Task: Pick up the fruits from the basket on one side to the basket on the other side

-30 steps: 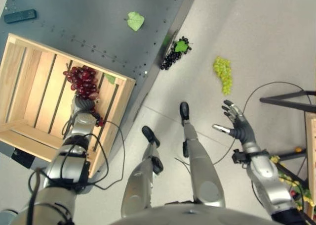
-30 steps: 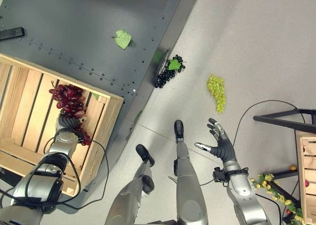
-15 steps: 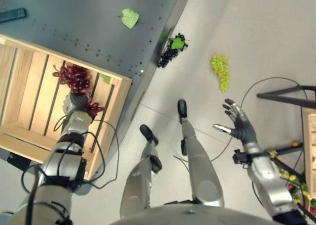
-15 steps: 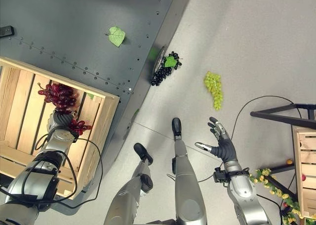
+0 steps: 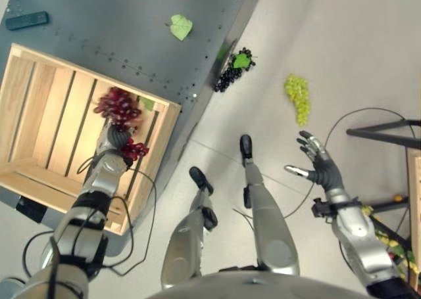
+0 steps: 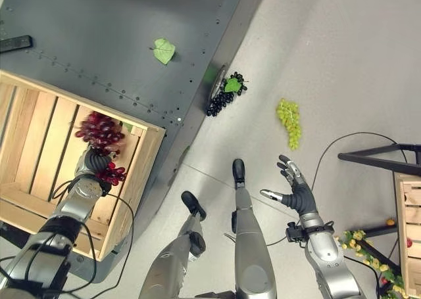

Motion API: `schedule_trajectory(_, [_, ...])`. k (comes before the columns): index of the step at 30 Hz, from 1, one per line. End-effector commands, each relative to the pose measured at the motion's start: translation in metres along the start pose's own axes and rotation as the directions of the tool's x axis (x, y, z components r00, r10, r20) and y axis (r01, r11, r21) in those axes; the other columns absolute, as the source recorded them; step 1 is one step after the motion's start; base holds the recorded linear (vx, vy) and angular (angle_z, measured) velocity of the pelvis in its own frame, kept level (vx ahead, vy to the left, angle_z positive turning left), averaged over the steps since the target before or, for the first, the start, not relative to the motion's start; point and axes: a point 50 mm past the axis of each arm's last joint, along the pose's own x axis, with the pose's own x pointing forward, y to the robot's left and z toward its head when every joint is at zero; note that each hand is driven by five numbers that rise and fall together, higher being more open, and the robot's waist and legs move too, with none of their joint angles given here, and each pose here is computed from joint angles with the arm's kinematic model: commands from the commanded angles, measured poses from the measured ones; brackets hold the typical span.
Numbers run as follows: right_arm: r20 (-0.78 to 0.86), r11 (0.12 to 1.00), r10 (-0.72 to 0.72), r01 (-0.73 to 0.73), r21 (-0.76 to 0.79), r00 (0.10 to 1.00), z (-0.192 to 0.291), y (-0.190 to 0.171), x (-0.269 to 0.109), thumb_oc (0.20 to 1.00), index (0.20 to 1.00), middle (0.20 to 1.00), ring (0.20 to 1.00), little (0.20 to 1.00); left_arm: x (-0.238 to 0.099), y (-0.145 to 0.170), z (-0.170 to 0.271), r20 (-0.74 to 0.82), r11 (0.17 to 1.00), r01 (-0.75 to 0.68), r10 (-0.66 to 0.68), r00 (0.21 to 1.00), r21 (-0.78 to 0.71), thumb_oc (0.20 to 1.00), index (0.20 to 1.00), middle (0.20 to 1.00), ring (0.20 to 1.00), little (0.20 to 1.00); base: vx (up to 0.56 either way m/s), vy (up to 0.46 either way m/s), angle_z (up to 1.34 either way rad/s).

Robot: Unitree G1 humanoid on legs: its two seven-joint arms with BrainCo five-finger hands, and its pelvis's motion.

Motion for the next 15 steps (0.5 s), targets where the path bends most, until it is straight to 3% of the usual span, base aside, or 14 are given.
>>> schedule_trajectory(1, [0.043,0.999,-0.012,0.014,-0.031,0.999,0.006,-0.014,-0.006,1.0,1.0,1.0,1.0,1.0,-0.001,0.043,-0.003,0.09,0.994,-0.072,0.065,0.994,0.078,0.2,0.2,0.2,0.2,0.2,0.02,-0.02,0.06])
schedule_trajectory(8, [-0.012,0.997,0.036,-0.037,-0.068,0.999,-0.003,-0.018,-0.002,1.0,1.0,1.0,1.0,1.0,-0.019,0.086,0.002,0.206,0.972,-0.034,-0.016,0.978,0.234,0.2,0.2,0.2,0.2,0.2,0.01,-0.027,0.06])
schedule_trajectory(15, [-0.028,0.979,0.099,-0.103,-0.176,0.995,0.0,-0.021,0.009,1.0,1.0,1.0,1.0,1.0,-0.021,0.126,0.048,0.366,0.879,-0.084,-0.107,0.924,0.469,0.2,0.2,0.2,0.2,0.2,0.01,-0.016,0.18])
